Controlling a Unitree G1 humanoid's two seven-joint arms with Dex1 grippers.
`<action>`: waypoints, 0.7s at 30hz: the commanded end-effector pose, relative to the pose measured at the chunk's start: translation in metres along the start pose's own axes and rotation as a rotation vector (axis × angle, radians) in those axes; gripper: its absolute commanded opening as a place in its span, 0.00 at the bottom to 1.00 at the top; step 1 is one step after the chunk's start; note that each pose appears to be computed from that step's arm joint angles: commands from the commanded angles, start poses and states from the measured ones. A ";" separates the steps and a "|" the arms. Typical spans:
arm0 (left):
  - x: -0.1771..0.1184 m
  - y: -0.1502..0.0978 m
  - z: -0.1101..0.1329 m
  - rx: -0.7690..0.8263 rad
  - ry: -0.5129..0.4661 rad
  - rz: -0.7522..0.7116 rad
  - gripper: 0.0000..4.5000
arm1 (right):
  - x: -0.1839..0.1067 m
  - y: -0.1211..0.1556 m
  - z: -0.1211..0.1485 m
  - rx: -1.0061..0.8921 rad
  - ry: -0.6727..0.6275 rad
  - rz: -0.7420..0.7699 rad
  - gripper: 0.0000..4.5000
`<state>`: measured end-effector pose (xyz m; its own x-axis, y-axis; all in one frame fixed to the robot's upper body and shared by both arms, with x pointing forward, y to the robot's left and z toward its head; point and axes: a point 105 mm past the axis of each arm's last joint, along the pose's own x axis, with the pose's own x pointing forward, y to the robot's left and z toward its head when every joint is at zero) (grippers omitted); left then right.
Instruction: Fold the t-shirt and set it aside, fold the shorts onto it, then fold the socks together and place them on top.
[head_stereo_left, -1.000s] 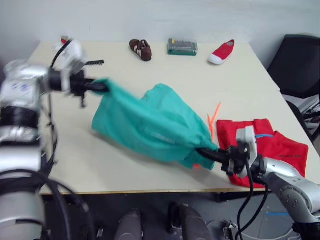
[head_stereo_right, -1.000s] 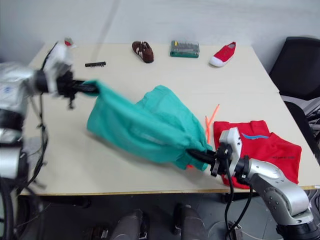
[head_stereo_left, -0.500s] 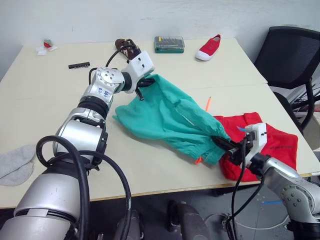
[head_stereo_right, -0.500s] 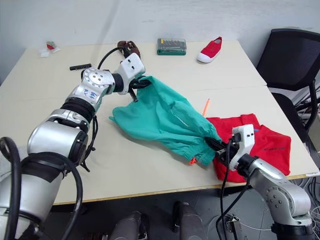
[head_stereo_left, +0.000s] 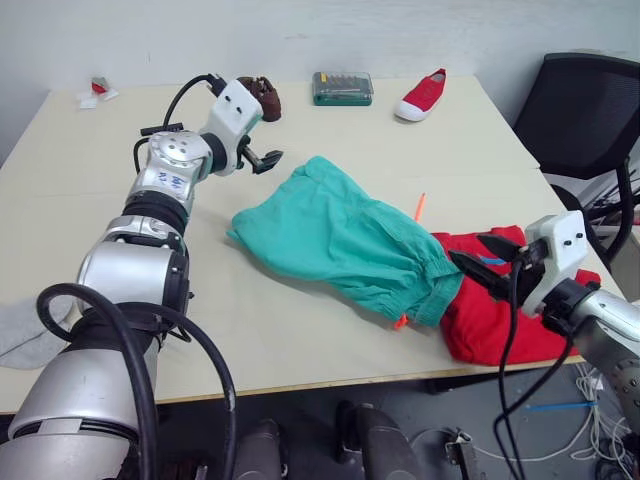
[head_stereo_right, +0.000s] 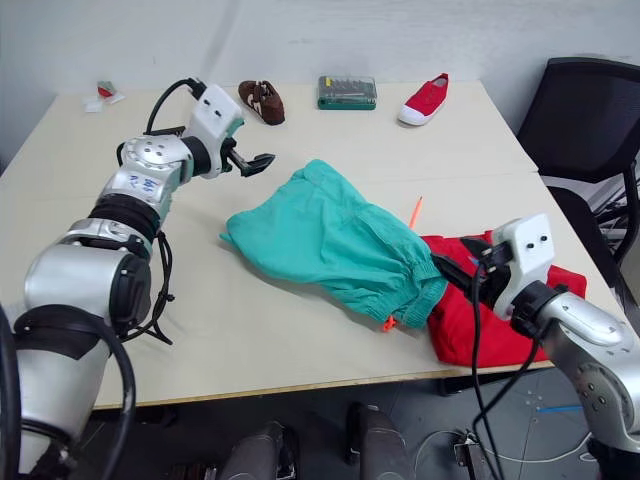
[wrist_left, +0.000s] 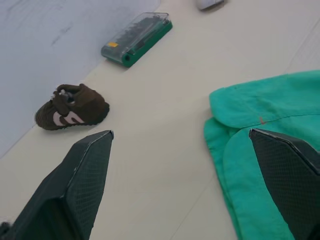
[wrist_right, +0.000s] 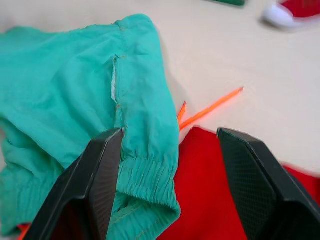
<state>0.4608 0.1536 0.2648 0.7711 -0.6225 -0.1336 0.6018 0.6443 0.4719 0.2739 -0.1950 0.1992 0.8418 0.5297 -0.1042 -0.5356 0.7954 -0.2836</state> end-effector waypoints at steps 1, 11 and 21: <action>-0.026 -0.017 0.006 0.128 -0.063 -0.278 1.00 | 0.004 0.038 0.016 -0.160 -0.028 0.163 0.76; -0.084 -0.052 -0.080 0.434 0.202 -0.603 1.00 | 0.037 0.095 -0.024 -0.344 0.140 0.307 0.99; -0.038 -0.065 -0.084 0.608 0.192 -0.446 1.00 | 0.058 0.078 -0.051 -0.600 0.224 0.208 0.99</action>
<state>0.4053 0.1751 0.1595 0.5065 -0.6464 -0.5707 0.7183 -0.0498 0.6939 0.2805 -0.1172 0.1167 0.7289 0.5366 -0.4252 -0.6543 0.3632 -0.6633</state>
